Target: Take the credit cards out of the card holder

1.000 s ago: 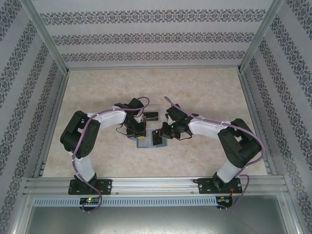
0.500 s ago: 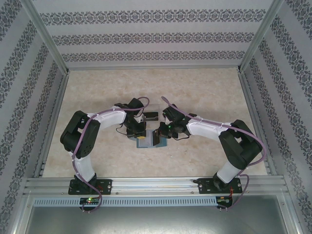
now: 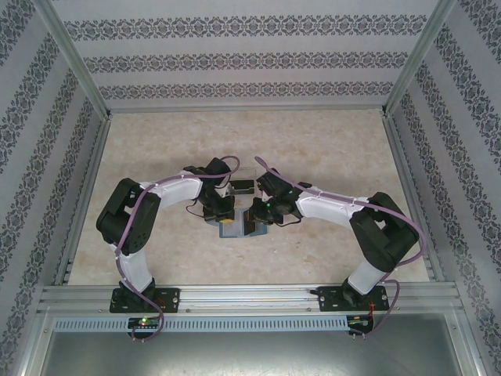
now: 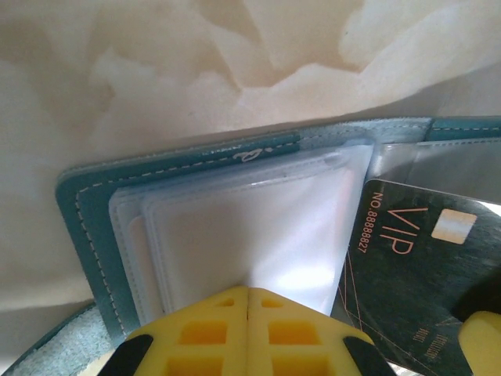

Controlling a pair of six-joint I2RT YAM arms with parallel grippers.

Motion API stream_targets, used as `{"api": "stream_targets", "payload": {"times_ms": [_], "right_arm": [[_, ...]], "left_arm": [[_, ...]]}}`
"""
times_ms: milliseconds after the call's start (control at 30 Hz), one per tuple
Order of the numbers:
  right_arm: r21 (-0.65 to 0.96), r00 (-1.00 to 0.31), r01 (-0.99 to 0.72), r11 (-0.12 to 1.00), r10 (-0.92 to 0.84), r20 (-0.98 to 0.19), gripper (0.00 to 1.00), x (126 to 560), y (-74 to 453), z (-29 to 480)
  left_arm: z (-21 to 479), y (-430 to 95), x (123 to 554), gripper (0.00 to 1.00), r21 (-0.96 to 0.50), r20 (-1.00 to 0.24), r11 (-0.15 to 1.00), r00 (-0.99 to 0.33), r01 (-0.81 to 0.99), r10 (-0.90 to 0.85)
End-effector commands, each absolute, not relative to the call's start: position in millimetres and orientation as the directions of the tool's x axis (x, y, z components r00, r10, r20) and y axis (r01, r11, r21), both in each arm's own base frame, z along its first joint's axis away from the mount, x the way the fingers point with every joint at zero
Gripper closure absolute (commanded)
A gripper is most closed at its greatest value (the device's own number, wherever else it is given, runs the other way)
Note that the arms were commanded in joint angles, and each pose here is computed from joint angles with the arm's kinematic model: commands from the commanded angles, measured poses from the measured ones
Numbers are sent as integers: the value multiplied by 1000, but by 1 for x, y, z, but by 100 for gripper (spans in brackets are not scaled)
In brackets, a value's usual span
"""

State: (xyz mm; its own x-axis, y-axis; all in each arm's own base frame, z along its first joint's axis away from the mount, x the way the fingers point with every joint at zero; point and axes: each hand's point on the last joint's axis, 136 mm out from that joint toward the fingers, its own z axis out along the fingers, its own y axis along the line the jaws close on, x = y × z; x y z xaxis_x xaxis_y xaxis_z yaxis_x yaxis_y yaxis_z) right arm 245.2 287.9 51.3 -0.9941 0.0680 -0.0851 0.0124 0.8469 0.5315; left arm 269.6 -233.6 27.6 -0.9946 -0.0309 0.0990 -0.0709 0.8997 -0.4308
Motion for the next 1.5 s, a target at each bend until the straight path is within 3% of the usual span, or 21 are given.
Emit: {"api": "stream_targets", "payload": {"times_ms": [0,367,700,1000,1133,1300,1467], "right_arm": [[521,-994,27,853,78,-77,83,243,288,57],[530,-994,16,848,72,-85,91,243,293,60],[510,-985,-44,859,47,-164,94,252,283,83],[427,-904,-368,826,-210,-372,95,274,273,120],[360,-805,-566,742,-404,-435,95,282,275,133],[230,-548,-831,506,-678,-489,96,278,281,138],[84,-340,-937,338,-833,-436,97,290,276,135]], "left_arm": [[21,-223,252,97,-375,126,925,-992,-53,-6],[27,-223,255,97,-373,114,927,-994,-46,-3],[51,-221,264,96,-374,46,927,-999,-29,-13],[63,-206,278,93,-407,-10,911,-996,-73,-84],[64,-193,280,92,-428,-12,897,-992,-111,-128],[60,-182,279,92,-480,8,863,-984,-160,-178],[58,-172,279,92,-500,15,846,-979,-185,-205]]}}
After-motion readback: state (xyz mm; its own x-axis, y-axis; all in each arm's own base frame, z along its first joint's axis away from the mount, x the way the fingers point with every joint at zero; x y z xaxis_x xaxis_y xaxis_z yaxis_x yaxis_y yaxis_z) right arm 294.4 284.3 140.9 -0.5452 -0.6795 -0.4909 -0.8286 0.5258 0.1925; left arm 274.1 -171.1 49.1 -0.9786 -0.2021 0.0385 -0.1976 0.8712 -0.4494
